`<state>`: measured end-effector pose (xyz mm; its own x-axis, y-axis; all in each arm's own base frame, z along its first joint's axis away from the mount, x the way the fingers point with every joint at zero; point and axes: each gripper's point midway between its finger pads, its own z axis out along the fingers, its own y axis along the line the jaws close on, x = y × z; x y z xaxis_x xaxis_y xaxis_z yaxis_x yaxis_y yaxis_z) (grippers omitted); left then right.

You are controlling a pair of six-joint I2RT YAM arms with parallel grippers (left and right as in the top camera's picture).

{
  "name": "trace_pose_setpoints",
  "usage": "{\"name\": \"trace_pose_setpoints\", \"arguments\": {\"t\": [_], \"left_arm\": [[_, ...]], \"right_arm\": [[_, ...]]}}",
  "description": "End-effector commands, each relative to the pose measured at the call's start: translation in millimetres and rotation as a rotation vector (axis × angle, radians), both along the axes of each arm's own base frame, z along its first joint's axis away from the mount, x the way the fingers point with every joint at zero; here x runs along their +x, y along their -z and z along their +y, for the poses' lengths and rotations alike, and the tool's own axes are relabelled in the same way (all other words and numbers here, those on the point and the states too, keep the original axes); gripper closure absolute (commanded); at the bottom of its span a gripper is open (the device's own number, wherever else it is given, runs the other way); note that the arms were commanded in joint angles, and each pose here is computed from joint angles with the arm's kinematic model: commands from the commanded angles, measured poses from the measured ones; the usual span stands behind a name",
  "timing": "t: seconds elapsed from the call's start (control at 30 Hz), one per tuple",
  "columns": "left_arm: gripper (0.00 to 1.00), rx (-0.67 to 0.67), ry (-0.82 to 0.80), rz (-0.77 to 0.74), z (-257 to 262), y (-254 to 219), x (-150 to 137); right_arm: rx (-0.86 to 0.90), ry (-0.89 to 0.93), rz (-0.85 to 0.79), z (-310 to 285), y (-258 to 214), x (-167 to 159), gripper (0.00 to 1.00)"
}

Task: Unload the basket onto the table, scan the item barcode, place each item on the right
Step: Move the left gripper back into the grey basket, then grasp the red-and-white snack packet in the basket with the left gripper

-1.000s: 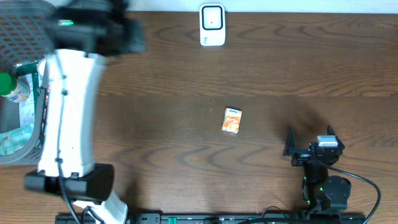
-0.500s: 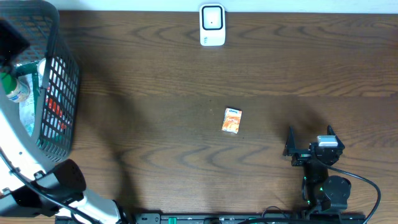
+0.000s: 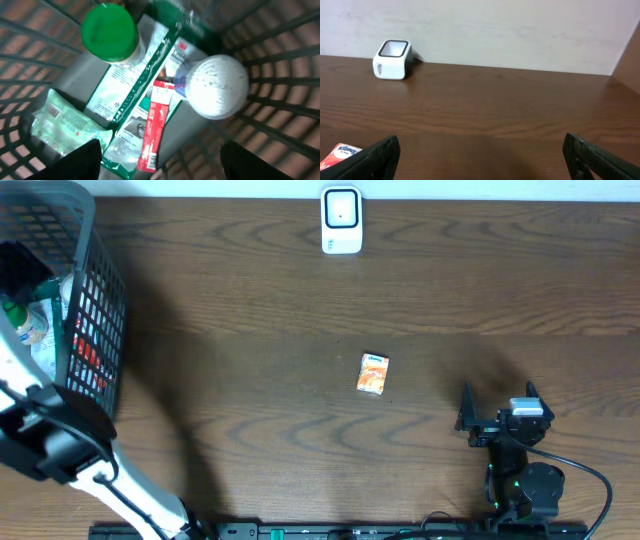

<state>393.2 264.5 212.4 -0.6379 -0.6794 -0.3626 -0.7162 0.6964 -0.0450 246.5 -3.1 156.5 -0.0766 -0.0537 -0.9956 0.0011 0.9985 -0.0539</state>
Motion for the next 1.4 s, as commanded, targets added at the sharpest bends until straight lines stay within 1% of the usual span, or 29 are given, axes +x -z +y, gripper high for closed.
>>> {"name": "trace_pose_setpoints", "arguments": {"t": [0.0,0.33,0.53,0.8,0.9,0.97,1.03,1.37], "left_arm": [[0.24,-0.006,0.055,0.058,3,19,1],[0.24,-0.113,0.068,0.217,3,94,1],[0.23,-0.161,0.069,0.285,1,128,-2],[0.23,-0.192,0.064,0.327,-2,148,-10],[0.25,-0.199,0.063,0.337,-3,150,-12],[0.28,-0.204,0.064,0.344,-4,152,-14],[0.29,-0.214,0.064,0.358,-6,155,-17],[0.30,-0.255,0.064,0.417,-16,182,-33]], "right_arm": [[-0.004,0.004,0.002,-1,1,0,0.01],[-0.005,0.005,0.002,-2,1,0,0.01],[-0.004,0.005,0.002,-2,1,0,0.01],[-0.004,0.004,0.002,-1,1,0,0.01],[-0.004,0.004,0.002,-1,1,0,0.01],[-0.004,0.004,0.002,-1,1,0,0.01],[-0.004,0.005,0.002,-2,1,0,0.01],[-0.004,0.004,0.002,-1,1,0,0.01]]}}
